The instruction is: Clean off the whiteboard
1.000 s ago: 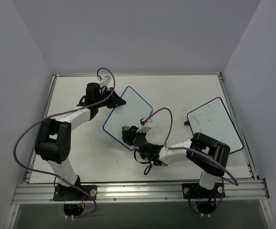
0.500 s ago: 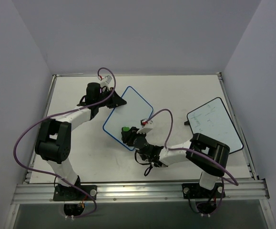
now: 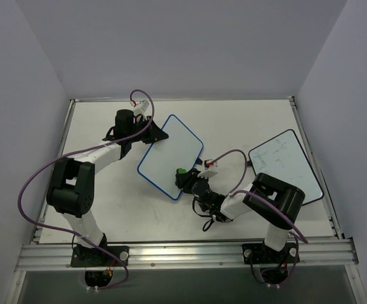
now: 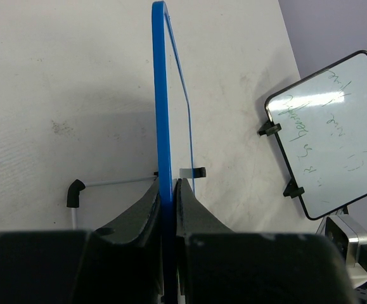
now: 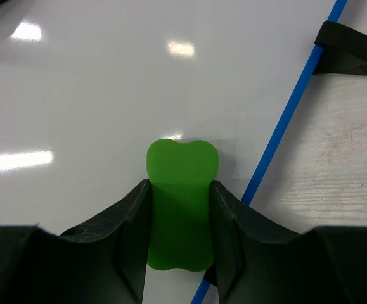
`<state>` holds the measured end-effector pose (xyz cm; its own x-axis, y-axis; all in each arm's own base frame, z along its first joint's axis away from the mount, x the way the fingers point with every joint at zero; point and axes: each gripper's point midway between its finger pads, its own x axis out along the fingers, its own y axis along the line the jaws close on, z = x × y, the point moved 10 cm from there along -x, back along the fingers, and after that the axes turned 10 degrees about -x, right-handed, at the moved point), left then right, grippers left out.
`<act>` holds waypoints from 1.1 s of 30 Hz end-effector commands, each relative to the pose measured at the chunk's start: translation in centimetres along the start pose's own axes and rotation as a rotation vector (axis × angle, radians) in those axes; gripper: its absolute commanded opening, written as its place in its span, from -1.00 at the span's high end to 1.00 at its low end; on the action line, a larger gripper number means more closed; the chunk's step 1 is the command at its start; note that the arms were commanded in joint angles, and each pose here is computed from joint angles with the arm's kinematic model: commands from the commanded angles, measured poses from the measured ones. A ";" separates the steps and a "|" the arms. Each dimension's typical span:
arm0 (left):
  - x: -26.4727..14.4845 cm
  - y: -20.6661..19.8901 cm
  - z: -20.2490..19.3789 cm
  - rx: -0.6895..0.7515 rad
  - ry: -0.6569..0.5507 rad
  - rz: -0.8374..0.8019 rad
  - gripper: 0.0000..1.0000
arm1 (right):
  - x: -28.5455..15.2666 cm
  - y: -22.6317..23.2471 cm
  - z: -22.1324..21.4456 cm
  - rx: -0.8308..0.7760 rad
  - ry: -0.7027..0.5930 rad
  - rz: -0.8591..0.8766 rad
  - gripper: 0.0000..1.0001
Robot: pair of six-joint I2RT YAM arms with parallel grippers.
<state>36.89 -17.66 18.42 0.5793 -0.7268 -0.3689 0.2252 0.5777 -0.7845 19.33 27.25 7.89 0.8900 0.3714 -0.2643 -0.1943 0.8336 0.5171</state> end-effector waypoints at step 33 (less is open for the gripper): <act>1.1 1.0 -4.9 0.055 0.187 0.051 0.95 | -1.4 -1.8 -4.9 -0.131 0.287 -0.058 1.00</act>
<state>36.86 -17.66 18.41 0.5758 -0.7298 -0.3685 0.2304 0.5773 -0.7833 18.18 30.89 10.27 0.8775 0.4197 -0.2320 -0.2583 0.8213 0.5087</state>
